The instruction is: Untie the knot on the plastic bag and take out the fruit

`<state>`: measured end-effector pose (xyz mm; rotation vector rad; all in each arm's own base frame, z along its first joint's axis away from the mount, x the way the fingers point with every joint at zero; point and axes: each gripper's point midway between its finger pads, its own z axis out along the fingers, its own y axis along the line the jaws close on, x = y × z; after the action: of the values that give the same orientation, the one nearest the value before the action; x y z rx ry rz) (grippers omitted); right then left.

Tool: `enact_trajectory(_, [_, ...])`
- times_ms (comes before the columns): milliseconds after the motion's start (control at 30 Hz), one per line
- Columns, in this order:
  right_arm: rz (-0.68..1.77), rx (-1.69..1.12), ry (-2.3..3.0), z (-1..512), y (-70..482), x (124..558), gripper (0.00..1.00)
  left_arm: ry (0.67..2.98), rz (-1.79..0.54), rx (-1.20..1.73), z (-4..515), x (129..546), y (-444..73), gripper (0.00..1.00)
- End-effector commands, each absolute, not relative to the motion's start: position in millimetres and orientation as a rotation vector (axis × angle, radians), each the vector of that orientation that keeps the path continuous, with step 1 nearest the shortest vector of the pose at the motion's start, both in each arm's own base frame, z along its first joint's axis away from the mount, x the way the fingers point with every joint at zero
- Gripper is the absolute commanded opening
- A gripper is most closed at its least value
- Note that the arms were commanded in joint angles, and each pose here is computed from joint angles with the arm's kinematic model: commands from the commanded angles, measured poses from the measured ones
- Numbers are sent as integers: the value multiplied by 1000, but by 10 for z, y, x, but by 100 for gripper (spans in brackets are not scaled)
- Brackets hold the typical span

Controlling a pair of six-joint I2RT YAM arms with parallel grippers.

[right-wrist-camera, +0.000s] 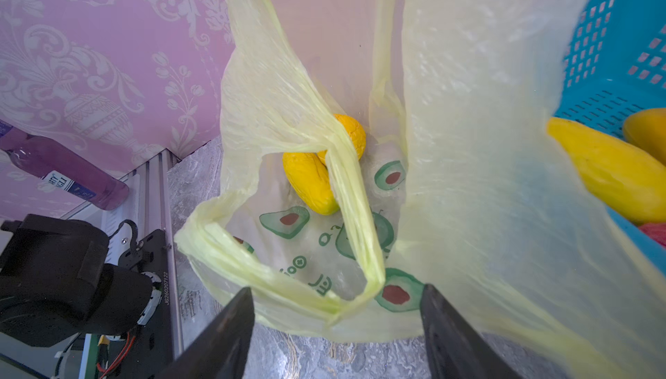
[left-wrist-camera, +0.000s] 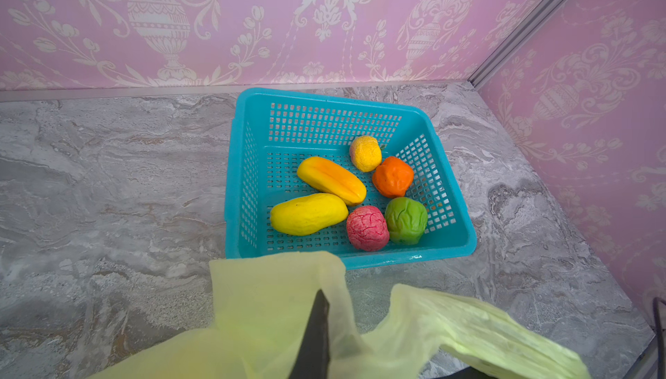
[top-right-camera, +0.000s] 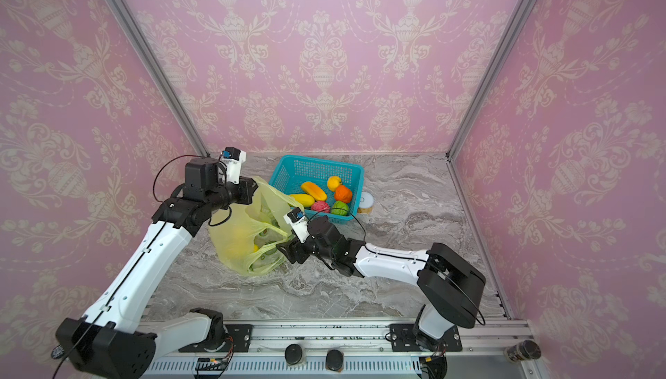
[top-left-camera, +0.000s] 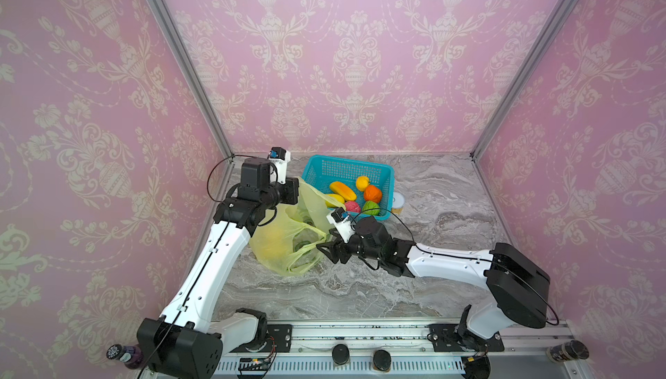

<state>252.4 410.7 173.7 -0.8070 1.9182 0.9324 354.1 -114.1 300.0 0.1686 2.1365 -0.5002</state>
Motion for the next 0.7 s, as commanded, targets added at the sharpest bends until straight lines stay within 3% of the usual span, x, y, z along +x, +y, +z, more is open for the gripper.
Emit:
enact_trajectory(0, [1063, -797, 1897, 1871, 4359, 2548, 76, 2106, -507, 153, 3076, 3511, -1104, 0])
enact_trajectory(67, [1096, -758, 1915, 1872, 4470, 2623, 78, 2109, -515, 154, 3074, 3520, -1116, 0])
enact_trajectory(133, [1116, -739, 1934, 1851, 4580, 2688, 71, 2112, -521, 151, 3069, 3526, -1117, 0])
enact_trajectory(267, [1153, -692, 1932, 1962, 4787, 2845, 21, 2117, -430, 102, 3072, 3526, -969, 0])
enact_trajectory(333, [1186, -707, 1933, 2025, 4885, 2851, 2, 2119, -353, 64, 3087, 3511, -841, 0])
enact_trajectory(433, [1202, -727, 1907, 2223, 4959, 2853, 0, 2108, -194, -62, 3142, 3493, -490, 0])
enact_trajectory(667, [1119, -778, 1828, 2678, 4881, 2801, 0, 2014, -73, -407, 3375, 3449, 211, 0])
